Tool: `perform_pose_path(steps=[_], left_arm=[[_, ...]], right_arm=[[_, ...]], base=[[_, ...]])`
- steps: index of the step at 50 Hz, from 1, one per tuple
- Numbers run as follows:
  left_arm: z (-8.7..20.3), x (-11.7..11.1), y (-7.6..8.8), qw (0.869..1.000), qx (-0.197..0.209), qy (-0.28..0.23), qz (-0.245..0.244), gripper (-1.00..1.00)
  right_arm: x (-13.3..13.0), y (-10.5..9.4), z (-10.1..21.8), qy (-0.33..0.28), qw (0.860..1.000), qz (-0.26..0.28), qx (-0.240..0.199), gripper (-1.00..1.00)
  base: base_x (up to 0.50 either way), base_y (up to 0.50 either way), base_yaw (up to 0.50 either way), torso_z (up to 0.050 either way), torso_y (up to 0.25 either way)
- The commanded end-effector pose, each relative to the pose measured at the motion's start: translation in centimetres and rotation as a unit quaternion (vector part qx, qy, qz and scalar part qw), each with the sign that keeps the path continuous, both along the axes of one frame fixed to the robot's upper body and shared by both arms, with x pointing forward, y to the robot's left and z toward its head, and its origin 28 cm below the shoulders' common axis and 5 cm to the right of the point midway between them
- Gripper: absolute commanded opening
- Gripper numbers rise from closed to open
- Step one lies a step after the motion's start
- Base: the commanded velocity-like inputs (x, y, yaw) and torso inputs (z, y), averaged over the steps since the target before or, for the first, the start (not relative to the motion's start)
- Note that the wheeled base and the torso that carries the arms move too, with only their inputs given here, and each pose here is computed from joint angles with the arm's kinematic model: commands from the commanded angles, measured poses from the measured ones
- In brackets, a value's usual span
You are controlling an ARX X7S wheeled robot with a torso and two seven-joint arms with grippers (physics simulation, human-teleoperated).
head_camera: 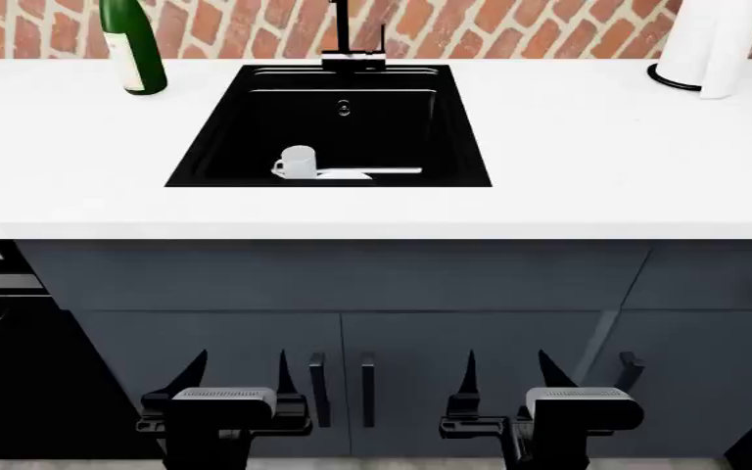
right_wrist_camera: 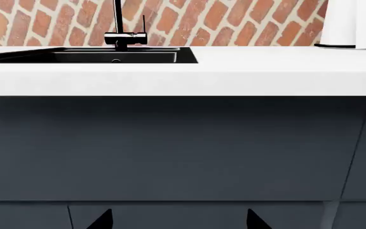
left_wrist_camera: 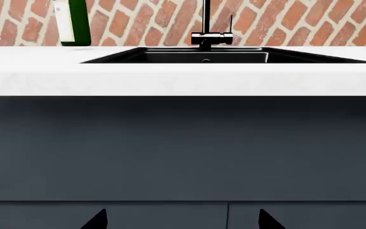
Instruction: Pick the cup and bowl from the sink and place them on the counter for drying.
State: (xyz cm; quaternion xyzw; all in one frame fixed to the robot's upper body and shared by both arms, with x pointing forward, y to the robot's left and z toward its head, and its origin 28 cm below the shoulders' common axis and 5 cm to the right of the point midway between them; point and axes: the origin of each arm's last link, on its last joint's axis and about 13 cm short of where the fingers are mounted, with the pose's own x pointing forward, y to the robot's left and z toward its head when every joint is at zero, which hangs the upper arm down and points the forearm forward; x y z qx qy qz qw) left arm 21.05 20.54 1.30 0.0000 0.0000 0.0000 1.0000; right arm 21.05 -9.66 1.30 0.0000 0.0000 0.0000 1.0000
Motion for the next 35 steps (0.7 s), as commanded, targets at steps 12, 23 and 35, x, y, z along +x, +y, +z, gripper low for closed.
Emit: perform_pose_path(steps=[12,23,35], left_arm=[[-0.06,-0.07,0.08,1.0,-0.008,0.004,-0.005,1.0],[0.0,-0.06,0.04,1.0,-0.004,0.002,0.0,1.0],[-0.07,0.01,0.13,1.0,0.003,0.011,0.008,1.0]], right_arm=[[0.11,0.18,-0.28,0.001,1.0,0.016,0.003,1.0],[0.07,0.05,-0.27,0.0,1.0,0.01,0.011,1.0],[0.12,0.02,-0.34,0.004,1.0,0.008,0.004,1.0]], base=[[0.0,0.0,0.0,0.0,0.0],[0.03,0.18,0.0,0.0,0.0],[0.14,0.29,0.0,0.0,0.0]])
